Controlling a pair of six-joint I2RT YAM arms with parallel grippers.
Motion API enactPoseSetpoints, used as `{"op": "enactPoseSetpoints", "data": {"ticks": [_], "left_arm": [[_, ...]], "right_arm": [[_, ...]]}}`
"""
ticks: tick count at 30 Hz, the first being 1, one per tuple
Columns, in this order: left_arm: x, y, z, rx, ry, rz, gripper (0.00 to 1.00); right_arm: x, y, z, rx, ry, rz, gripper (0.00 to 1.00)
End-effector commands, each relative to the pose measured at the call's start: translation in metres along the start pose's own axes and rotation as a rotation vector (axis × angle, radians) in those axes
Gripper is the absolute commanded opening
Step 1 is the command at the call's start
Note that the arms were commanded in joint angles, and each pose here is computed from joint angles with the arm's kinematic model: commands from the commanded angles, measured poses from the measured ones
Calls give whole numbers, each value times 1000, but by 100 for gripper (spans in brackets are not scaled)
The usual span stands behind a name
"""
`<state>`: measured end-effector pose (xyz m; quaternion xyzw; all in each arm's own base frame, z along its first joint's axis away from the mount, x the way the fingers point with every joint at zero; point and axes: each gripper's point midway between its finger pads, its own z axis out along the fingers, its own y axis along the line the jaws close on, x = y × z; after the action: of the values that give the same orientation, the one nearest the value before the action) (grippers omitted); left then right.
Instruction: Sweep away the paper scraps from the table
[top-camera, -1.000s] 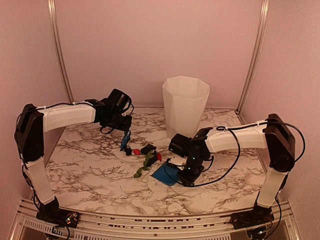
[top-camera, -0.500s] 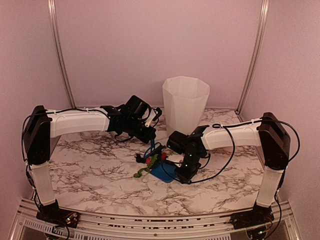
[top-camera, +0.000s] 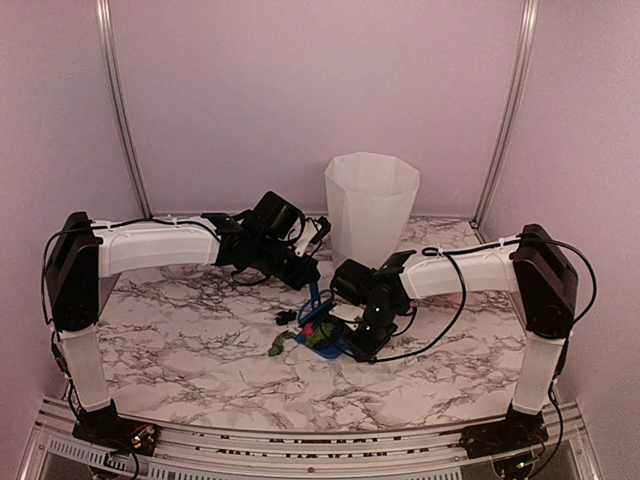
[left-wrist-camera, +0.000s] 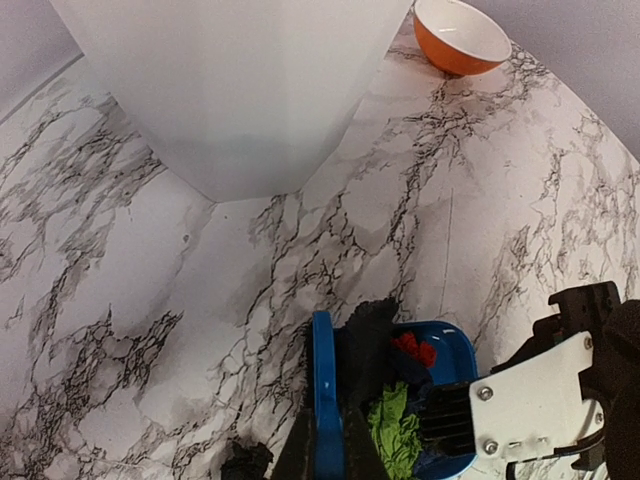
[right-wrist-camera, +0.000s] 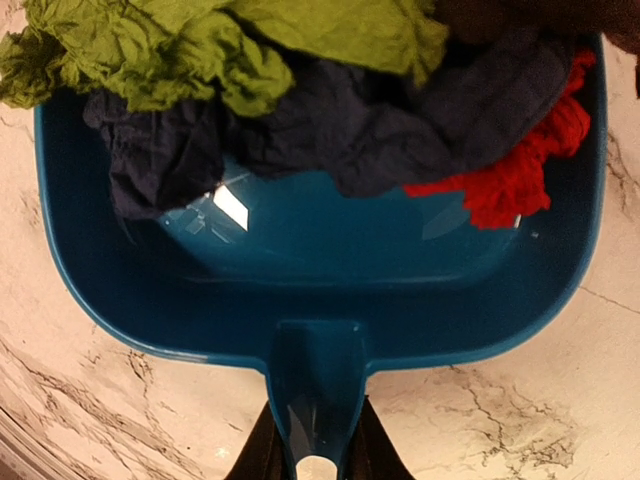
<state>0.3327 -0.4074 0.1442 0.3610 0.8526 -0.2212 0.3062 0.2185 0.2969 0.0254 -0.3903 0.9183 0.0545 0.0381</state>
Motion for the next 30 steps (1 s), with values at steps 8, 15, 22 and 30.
{"op": "enactPoseSetpoints", "data": {"ticks": [8, 15, 22, 30], "left_arm": [[-18, 16, -50, -118, -74, -95, 0], [-41, 31, -85, -190, -159, -161, 0], [-57, 46, -123, -255, -243, -236, 0], [-57, 85, -174, -398, -344, -370, 0]], "right_arm": [[-21, -18, -34, 85, -172, 83, 0], [-26, -18, -54, 102, -224, 89, 0], [-35, -13, -77, 118, -268, 75, 0], [-47, -4, -113, 139, -315, 44, 0]]}}
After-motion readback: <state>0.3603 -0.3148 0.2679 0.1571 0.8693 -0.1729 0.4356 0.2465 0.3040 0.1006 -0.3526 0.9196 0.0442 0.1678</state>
